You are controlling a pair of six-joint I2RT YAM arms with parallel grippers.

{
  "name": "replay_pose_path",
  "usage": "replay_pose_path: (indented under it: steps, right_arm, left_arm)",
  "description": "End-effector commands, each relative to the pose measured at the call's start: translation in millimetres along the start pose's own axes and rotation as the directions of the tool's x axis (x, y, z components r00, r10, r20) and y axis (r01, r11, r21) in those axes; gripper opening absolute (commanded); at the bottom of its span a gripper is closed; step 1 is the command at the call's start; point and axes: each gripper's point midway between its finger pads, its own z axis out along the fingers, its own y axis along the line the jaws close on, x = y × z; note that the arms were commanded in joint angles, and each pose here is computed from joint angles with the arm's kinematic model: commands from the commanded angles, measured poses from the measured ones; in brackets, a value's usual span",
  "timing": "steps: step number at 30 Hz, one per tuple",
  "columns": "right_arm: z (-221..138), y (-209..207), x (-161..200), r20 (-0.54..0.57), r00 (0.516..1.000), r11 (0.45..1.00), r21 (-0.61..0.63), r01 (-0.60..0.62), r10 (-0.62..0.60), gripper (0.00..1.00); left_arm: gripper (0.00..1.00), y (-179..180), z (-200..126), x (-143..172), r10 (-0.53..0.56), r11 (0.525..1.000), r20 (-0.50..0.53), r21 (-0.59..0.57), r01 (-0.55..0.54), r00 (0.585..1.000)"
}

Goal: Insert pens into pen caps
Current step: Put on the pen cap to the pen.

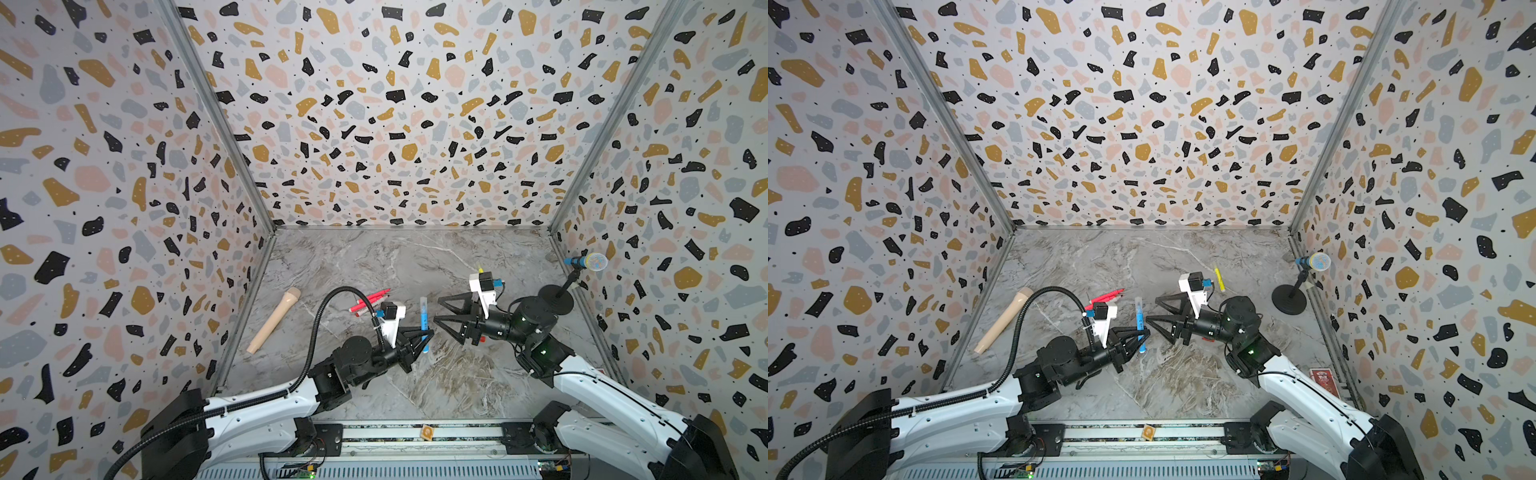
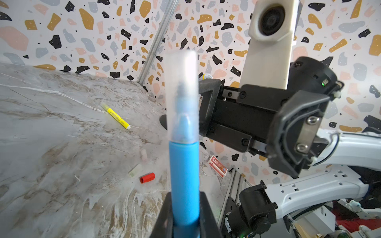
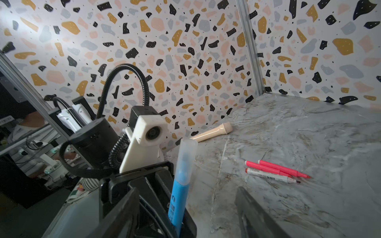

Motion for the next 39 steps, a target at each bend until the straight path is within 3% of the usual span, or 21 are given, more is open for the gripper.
replay_pose_path:
  steps: [1, 16, 30, 35, 39]
  right_arm:
    - [10, -4, -45, -0.067, 0.995, 0.997, 0.044, 0.071, -0.068, 0.65]
    - [41, 19, -39, -0.141, 0.988, 0.995, -0.081, 0.052, -0.063, 0.55]
    - [47, 34, -17, -0.201, 0.978, 0.988, -0.150, 0.023, -0.053, 0.30]
    - [46, 37, -5, -0.218, 0.975, 0.987, -0.160, 0.009, -0.044, 0.08]
    - [45, 35, 12, -0.247, 0.969, 0.989, -0.149, -0.015, -0.023, 0.03]
  left_arm:
    - [0.00, -6, -5, -5, 0.056, 0.998, 0.016, 0.024, -0.057, 0.998]
    - [0.00, -9, -3, -7, 0.072, 0.997, 0.013, 0.026, -0.073, 0.997]
    - [0.00, -6, -3, -10, 0.071, 0.997, 0.027, 0.003, -0.071, 0.997]
    - [0.00, -6, -4, -18, 0.074, 0.997, 0.054, -0.009, -0.074, 0.996]
    - [0.00, -8, -6, -31, 0.085, 0.996, 0.094, -0.022, -0.083, 0.992]
